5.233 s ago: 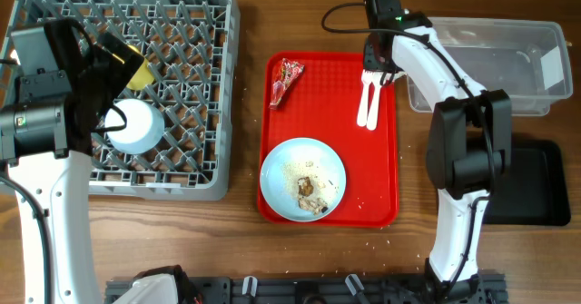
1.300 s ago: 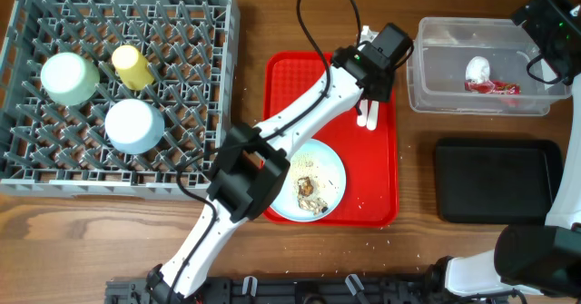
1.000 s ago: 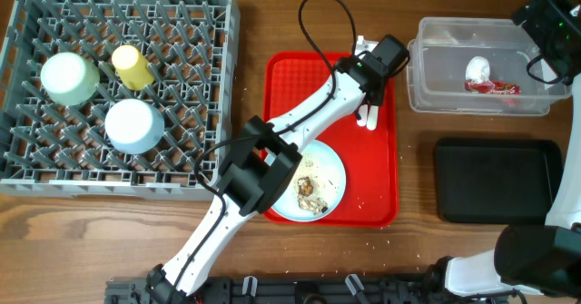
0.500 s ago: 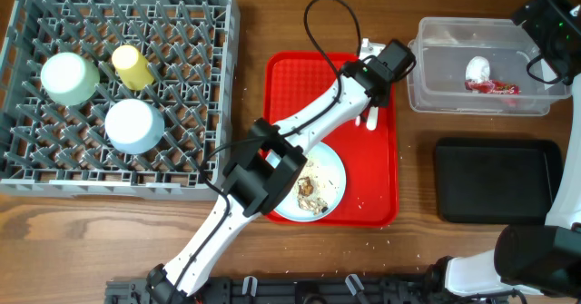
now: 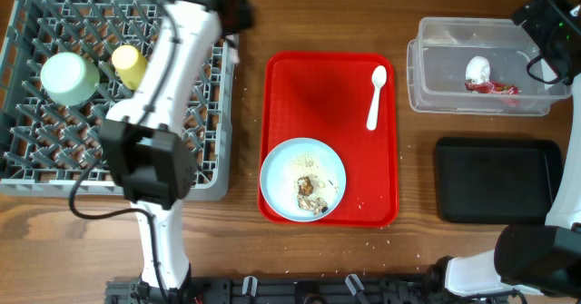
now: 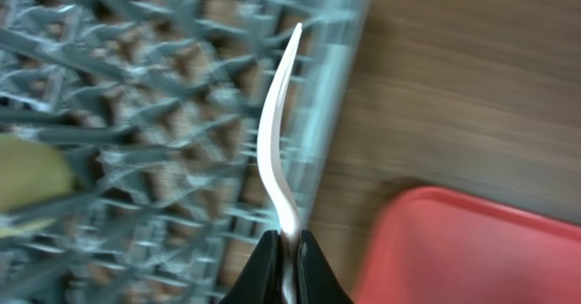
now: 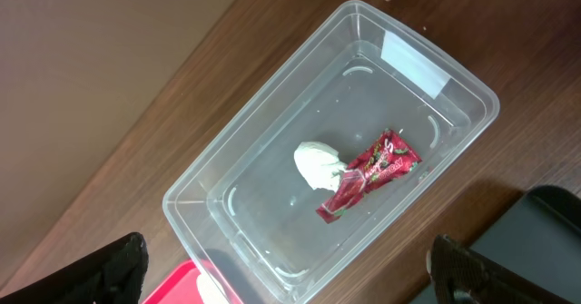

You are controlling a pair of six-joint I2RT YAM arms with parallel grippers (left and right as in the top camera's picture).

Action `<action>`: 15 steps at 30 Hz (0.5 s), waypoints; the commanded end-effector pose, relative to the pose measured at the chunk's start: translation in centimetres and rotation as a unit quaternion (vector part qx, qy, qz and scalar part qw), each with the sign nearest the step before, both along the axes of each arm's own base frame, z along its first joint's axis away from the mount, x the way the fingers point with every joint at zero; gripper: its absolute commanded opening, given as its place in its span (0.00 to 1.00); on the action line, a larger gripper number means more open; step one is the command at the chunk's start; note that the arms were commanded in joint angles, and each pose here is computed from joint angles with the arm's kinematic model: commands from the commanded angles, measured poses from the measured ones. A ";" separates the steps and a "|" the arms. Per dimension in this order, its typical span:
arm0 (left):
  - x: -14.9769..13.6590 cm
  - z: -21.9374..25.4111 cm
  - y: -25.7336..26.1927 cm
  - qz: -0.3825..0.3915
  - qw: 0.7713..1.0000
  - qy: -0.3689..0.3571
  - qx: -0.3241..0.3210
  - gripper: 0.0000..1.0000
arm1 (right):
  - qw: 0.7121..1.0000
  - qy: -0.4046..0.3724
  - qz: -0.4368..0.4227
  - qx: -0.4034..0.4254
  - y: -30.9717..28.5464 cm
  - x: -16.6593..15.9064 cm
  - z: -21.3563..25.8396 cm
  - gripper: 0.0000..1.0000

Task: Sort waste into correct bins and load items into the dishwasher rack
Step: 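Carry the fork into the dish rack and release it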

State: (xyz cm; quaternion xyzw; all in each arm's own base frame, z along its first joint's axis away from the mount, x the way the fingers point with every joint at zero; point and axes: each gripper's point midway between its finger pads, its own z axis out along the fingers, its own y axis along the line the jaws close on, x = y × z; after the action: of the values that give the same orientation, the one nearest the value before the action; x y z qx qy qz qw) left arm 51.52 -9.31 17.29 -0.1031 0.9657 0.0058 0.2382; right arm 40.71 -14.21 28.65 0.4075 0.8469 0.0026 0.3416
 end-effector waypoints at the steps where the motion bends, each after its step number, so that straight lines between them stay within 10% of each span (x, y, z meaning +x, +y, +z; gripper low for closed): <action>1: 0.1 -1.7 3.5 -0.098 0.994 0.038 -0.005 0.04 | 1.000 -0.001 -0.006 0.001 -0.1 0.2 0.0 1.00; 5: -0.7 -3.5 4.6 -0.205 0.977 0.055 -0.025 0.04 | 1.000 -0.001 -0.007 0.001 -0.1 0.2 0.0 1.00; 15: -0.9 -3.7 10.4 -0.167 0.983 0.058 -0.040 0.06 | 1.000 -0.001 -0.007 0.001 -0.1 0.2 0.0 1.00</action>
State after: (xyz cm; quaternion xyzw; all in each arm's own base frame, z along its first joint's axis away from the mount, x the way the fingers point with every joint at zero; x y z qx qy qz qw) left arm 50.94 1.50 14.62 0.0420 0.9806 -0.0414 0.1868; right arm 40.71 -14.21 28.65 0.4075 0.8469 0.0026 0.3416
